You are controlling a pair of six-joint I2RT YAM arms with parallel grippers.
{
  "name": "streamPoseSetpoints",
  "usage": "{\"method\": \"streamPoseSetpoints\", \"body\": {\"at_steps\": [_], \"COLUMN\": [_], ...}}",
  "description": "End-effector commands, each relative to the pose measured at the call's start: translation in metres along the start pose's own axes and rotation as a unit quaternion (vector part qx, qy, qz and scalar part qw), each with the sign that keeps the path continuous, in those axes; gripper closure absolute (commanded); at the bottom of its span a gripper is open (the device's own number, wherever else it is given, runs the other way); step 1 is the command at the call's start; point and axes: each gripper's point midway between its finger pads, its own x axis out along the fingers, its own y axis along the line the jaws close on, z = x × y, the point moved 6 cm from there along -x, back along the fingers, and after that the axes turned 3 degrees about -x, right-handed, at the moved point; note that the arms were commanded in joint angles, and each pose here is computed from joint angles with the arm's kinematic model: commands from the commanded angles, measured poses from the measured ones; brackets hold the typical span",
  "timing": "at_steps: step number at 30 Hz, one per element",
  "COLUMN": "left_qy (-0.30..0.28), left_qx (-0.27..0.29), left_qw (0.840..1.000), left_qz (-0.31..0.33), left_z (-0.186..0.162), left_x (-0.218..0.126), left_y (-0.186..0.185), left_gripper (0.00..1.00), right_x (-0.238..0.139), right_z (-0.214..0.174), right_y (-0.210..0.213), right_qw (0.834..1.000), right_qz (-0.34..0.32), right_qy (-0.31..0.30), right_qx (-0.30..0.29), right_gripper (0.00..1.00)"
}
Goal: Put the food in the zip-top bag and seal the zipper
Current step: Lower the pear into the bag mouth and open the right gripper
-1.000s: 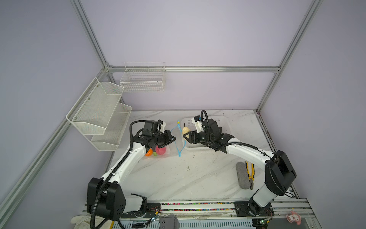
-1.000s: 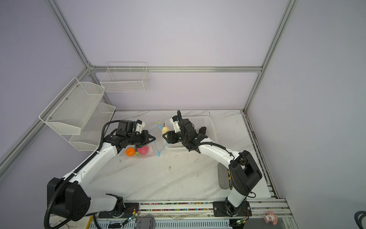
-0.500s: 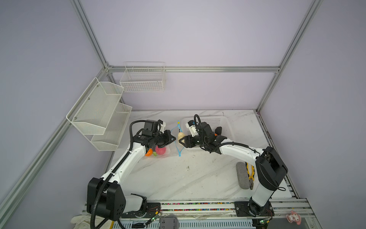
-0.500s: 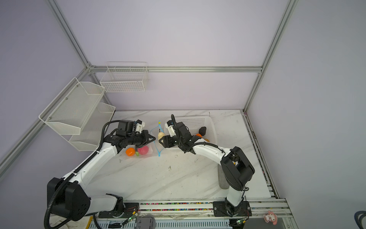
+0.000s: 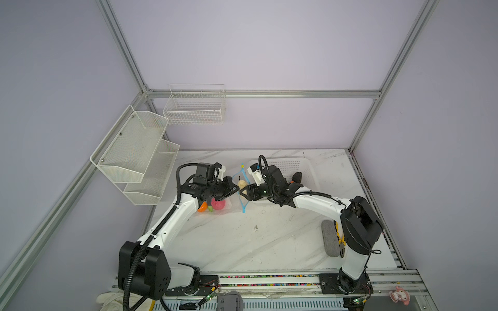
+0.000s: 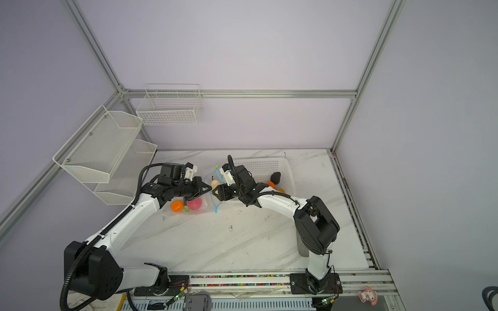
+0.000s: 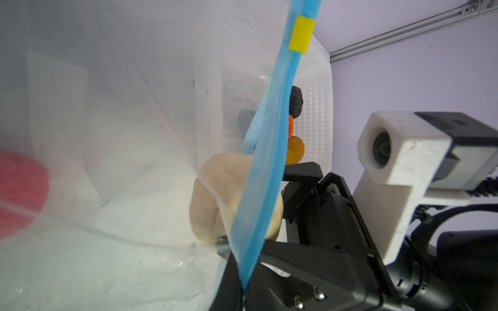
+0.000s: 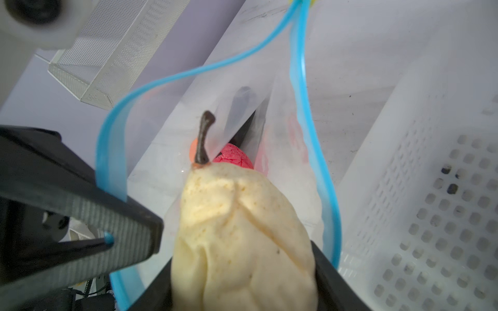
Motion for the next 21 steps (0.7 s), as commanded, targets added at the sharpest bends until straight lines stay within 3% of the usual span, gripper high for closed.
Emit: {"method": "streamPoseSetpoints", "body": {"at_steps": [1, 21], "left_qy": [-0.011, -0.017], "left_qx": [0.017, 0.024], "left_qw": [1.0, 0.999], "left_qz": [-0.022, -0.017], "left_z": [-0.0004, -0.0001], "left_x": [-0.0095, -0.017], "left_y": [-0.0118, -0.0129], "left_gripper": [1.0, 1.0], "right_x": [0.002, 0.0083], "right_z": [0.0058, 0.0092], "right_y": [0.0049, 0.0023], "right_qw": [1.0, 1.0], "right_qz": [0.003, -0.008], "right_qy": [-0.002, 0.001], "right_qx": [-0.014, -0.02], "right_gripper": [0.44, 0.34]}}
